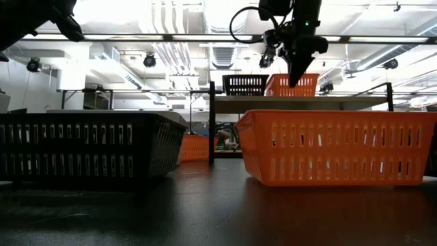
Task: Stack baskets on shelf by color
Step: Put the right orange basket on the shelf, then put the middle white bin on the shelf
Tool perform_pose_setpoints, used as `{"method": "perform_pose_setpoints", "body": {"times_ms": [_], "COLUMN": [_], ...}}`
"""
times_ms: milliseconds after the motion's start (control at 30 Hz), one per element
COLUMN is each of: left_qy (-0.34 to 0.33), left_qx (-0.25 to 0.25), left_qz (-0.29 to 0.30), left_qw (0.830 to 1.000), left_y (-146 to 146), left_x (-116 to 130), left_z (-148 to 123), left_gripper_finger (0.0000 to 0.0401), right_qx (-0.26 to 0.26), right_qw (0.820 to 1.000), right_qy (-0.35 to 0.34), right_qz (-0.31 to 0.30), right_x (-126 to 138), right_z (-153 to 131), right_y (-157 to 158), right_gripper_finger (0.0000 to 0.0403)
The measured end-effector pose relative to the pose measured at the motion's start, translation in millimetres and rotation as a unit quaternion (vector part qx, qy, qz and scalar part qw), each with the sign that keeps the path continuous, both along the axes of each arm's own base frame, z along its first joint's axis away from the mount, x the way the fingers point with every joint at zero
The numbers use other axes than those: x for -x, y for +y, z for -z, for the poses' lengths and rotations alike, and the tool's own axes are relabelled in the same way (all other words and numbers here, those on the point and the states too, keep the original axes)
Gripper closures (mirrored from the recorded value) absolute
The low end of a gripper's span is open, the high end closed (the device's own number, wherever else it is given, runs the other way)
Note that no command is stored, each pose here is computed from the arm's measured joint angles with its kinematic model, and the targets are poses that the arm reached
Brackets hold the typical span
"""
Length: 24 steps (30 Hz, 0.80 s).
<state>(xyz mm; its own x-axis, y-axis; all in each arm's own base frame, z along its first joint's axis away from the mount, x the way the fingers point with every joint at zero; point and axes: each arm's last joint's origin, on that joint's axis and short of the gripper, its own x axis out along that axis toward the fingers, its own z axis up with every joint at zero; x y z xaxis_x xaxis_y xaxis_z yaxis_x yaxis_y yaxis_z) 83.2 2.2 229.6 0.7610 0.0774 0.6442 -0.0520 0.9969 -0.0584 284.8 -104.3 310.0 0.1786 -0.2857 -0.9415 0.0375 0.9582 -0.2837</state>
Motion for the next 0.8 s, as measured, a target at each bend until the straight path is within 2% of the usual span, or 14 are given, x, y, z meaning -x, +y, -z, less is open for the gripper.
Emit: {"method": "perform_pose_setpoints", "body": {"times_ms": [233,400,600,800], "left_qy": [0.000,0.000,0.000,-0.001], "left_qx": [0.000,0.000,0.001,0.009], "left_qz": [0.000,0.001,0.002,0.012], "left_qw": [1.000,1.000,1.000,1.000], "left_y": [0.0,0.0,0.0,-0.2], "left_x": [0.0,-0.1,-0.1,0.0], "left_z": [0.1,0.1,0.1,0.1], "left_gripper_finger": [0.0401,0.0401,0.0401,0.0401], "right_qx": [0.009,0.003,-0.011,-0.027], "right_qw": [1.000,0.999,0.994,0.987], "right_qy": [-0.002,-0.020,-0.052,-0.086], "right_qz": [0.015,0.049,0.095,0.131], "right_x": [0.1,3.5,4.8,6.3], "right_z": [-0.5,-9.0,-34.0,-63.0], "right_y": [-0.7,1.5,12.1,32.4], "right_gripper_finger": [0.0332,0.0303,0.0290,0.0294]}}
